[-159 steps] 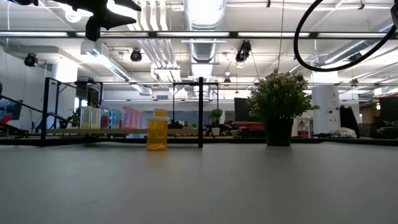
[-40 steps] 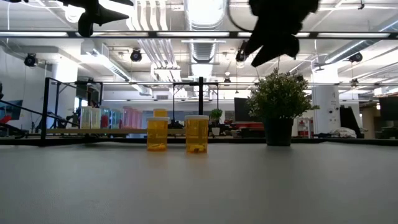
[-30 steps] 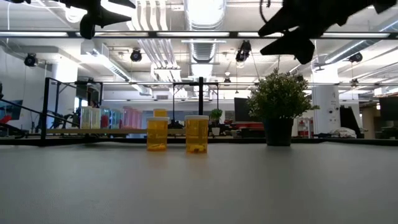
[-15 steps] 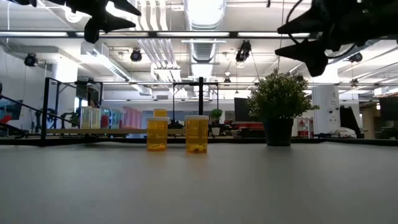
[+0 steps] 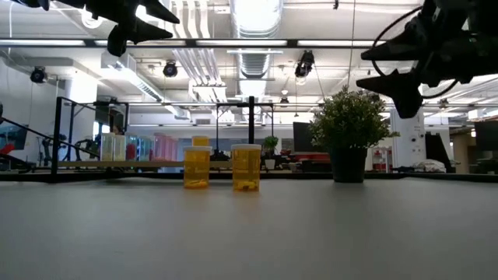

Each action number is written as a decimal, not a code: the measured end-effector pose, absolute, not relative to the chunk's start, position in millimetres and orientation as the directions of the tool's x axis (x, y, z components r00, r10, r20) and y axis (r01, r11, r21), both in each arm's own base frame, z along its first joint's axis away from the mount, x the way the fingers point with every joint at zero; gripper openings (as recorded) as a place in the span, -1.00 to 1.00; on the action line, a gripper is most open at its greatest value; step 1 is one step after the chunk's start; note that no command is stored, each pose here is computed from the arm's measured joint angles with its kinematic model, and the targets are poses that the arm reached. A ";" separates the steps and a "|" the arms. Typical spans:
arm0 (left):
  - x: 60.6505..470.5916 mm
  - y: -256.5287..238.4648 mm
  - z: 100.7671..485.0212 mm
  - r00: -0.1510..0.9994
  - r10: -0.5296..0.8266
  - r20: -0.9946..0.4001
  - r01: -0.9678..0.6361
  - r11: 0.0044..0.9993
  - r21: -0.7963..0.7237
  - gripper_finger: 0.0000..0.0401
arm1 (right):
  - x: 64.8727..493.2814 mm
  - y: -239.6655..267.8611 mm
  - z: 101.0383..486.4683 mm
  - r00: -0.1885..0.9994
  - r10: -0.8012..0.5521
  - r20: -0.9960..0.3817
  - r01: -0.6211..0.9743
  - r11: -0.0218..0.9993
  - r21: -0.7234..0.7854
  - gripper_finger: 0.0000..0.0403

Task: Pick and place medicine bottles onto shelf by color
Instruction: Put the left orange pill bottle on the shelf aligned with the other orange pill bottle

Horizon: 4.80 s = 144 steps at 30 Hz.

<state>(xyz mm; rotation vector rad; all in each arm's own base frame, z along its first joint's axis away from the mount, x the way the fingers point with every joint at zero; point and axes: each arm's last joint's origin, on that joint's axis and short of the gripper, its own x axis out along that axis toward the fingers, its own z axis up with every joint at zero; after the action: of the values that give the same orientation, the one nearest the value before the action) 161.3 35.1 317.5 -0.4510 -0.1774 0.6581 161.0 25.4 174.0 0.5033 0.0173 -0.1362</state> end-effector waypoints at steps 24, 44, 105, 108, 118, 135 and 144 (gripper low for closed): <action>161.3 35.1 317.6 0.781 0.625 0.018 -0.549 0.699 -0.458 -0.23 | 149.1 22.7 157.0 0.992 -0.126 -0.019 0.117 0.840 0.530 0.14; 161.5 35.2 317.6 0.780 0.625 0.018 -0.549 0.699 -0.458 -0.23 | 149.0 22.7 156.8 0.992 -0.125 -0.020 0.117 0.838 0.533 0.15; 251.7 11.5 289.9 0.964 0.128 -0.233 -0.161 0.978 -0.129 -0.23 | 149.0 22.7 156.5 0.992 -0.126 -0.021 0.117 0.838 0.532 0.15; 251.0 8.5 289.4 0.955 0.113 -0.276 -0.148 0.983 -0.111 -0.23 | 149.0 22.7 156.5 0.992 -0.126 -0.021 0.117 0.838 0.532 0.15; 257.5 -6.3 280.8 0.938 0.149 -0.312 -0.180 0.981 -0.072 -0.23 | 148.9 22.7 156.5 0.992 -0.125 -0.021 0.117 0.838 0.532 0.15; 258.5 -19.5 267.0 0.816 0.341 -0.467 -0.358 0.932 0.055 -0.23 | 149.3 22.8 157.2 0.992 -0.125 -0.019 0.116 0.838 0.533 0.15; 269.1 -22.3 247.4 0.782 0.322 -0.533 -0.333 0.940 0.078 -0.23 | 150.5 23.0 159.7 0.992 -0.126 -0.011 0.112 0.837 0.535 0.15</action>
<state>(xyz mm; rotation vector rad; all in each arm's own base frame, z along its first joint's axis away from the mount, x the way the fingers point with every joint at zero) 269.1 -22.3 247.4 -0.0208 0.5719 0.3537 150.5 23.0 159.7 0.5650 -0.0249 -0.1256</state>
